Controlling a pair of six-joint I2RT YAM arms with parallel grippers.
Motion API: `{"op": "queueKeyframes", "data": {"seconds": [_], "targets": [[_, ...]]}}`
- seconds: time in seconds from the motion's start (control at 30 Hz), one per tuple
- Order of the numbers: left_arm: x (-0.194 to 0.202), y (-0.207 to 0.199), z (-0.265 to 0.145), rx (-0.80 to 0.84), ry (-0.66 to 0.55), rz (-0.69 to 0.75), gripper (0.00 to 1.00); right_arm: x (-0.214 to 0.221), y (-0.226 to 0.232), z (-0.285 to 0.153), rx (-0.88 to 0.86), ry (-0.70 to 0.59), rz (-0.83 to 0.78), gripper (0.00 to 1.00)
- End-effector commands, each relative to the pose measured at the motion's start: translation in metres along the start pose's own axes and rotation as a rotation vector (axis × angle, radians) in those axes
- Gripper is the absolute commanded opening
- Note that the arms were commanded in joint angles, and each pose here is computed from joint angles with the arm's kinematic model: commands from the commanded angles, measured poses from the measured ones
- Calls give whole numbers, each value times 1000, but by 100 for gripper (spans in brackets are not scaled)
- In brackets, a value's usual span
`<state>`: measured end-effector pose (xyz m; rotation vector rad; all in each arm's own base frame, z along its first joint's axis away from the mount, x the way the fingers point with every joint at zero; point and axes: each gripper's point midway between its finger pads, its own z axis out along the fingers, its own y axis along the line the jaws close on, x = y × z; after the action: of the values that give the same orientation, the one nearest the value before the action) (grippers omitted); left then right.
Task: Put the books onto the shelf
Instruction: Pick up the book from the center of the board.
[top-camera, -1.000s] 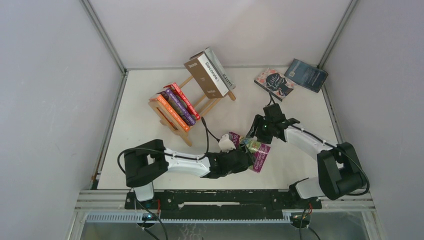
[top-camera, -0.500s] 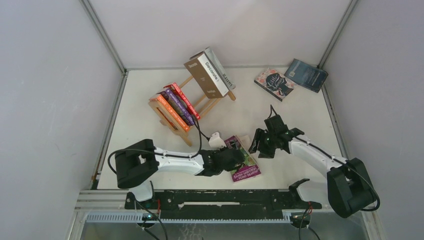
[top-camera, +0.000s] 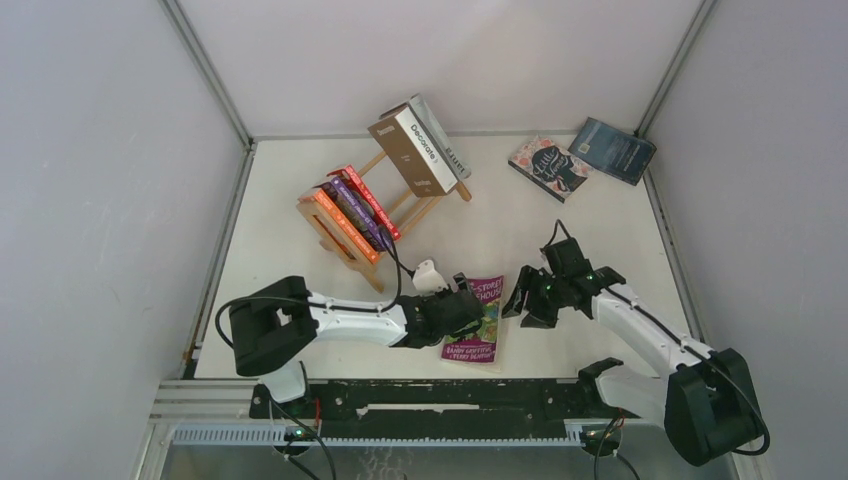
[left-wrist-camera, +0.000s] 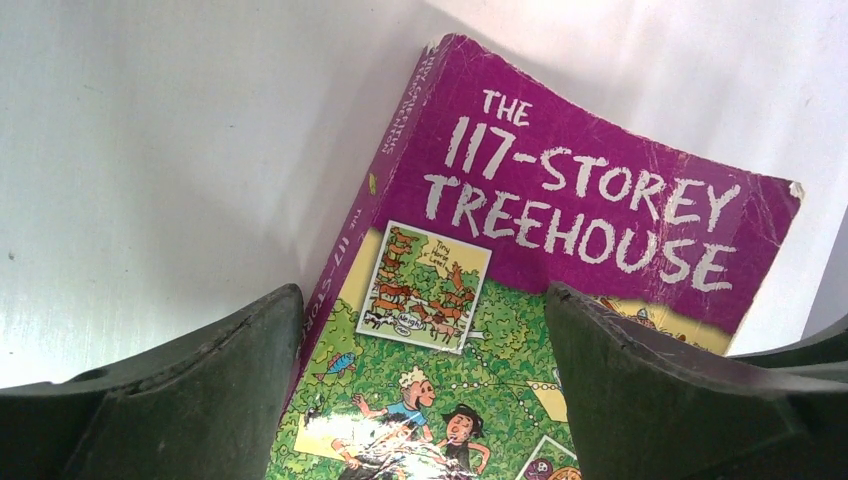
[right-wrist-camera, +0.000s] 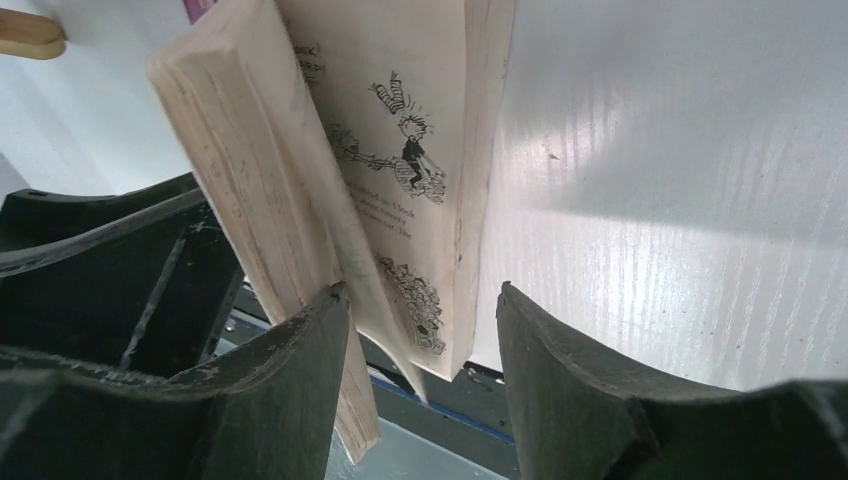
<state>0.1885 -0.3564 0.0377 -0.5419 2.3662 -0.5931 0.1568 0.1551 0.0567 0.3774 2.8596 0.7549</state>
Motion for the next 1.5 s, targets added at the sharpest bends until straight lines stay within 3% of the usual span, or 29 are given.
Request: {"op": "queueKeyframes", "data": {"seconds": [0.0, 1.47], "targets": [[8, 42, 11, -111, 20, 95, 96, 0, 8, -8, -67, -11, 20, 63], [22, 49, 12, -126, 93, 183, 96, 14, 46, -16, -336, -40, 205, 62]]}}
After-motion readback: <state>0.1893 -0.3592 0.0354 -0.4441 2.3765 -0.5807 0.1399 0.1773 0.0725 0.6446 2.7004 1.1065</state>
